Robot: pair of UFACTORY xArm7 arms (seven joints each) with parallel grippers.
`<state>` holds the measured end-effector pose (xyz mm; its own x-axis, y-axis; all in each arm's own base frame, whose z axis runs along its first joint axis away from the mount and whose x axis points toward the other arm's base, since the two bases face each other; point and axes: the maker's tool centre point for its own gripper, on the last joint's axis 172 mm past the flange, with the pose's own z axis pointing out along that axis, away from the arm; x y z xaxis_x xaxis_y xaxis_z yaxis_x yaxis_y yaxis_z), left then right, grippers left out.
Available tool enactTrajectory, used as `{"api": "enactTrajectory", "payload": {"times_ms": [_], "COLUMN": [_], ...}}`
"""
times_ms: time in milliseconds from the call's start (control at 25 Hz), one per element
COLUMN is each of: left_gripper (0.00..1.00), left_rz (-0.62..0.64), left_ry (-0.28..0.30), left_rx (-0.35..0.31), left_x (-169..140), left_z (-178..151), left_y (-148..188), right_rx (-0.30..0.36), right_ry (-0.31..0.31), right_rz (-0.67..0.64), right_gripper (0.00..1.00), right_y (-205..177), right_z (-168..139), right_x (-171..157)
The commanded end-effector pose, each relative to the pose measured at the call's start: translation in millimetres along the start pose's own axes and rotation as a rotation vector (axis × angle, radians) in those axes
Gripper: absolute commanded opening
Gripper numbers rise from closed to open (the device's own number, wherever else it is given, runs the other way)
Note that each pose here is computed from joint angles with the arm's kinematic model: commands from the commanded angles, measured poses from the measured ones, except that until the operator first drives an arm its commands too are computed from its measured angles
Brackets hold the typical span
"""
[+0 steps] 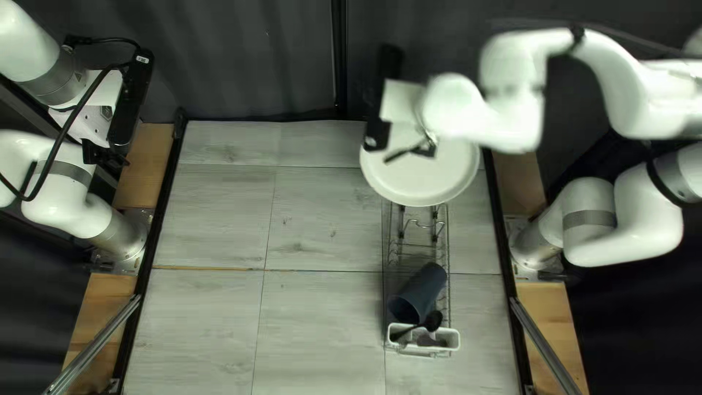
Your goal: Pick up and place plate onto table. Place down one fork to the left of the plate. Place spoon and knife to the right of the plate. Place cup above the knife and spoon
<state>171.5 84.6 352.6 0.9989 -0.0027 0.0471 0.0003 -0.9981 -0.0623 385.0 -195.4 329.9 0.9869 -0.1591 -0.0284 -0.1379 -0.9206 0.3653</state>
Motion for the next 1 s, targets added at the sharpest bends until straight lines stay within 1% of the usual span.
{"api": "enactTrajectory", "payload": {"times_ms": [40,80,120,200,360,440,480,600,800,880,920,1000], "left_gripper": [1.00,1.00,1.00,1.00,1.00,1.00,1.00,1.00,1.00,1.00,1.00,1.00], "left_rz": [0.000,0.000,0.000,0.000,0.000,0.000,0.000,0.000,0.000,0.000,0.000,0.000], "left_ry": [0.000,0.000,0.000,0.000,0.000,0.000,0.000,0.000,0.000,0.000,0.000,0.000], "left_rx": [0.000,0.000,0.000,0.000,0.000,0.000,0.000,0.000,0.000,0.000,0.000,0.000], "left_x": [0,0,0,0,0,0,0,0,0,0,0,0], "left_z": [0,0,0,0,0,0,0,0,0,0,0,0], "left_y": [0,0,0,0,0,0,0,0,0,0,0,0], "right_rx": [0.161,0.203,0.220,0.287,0.374,0.410,0.429,0.448,0.456,0.465,0.467,0.484], "right_ry": [0.013,0.025,0.031,0.056,0.093,0.107,0.115,0.125,0.136,0.143,0.144,0.146], "right_rz": [-0.004,-0.002,0.000,0.008,0.011,0.020,0.019,0.003,-0.035,-0.048,-0.052,-0.064], "right_gripper": [0.00,0.00,0.00,0.00,0.00,0.00,0.00,0.00,0.00,0.00,0.00,0.00], "right_y": [-14,-21,-24,-39,-69,-83,-97,-129,-172,-189,-192,-205], "right_z": [35,43,46,59,75,77,80,84,83,97,100,117], "right_x": [22,29,32,46,75,88,98,117,146,160,163,174]}}
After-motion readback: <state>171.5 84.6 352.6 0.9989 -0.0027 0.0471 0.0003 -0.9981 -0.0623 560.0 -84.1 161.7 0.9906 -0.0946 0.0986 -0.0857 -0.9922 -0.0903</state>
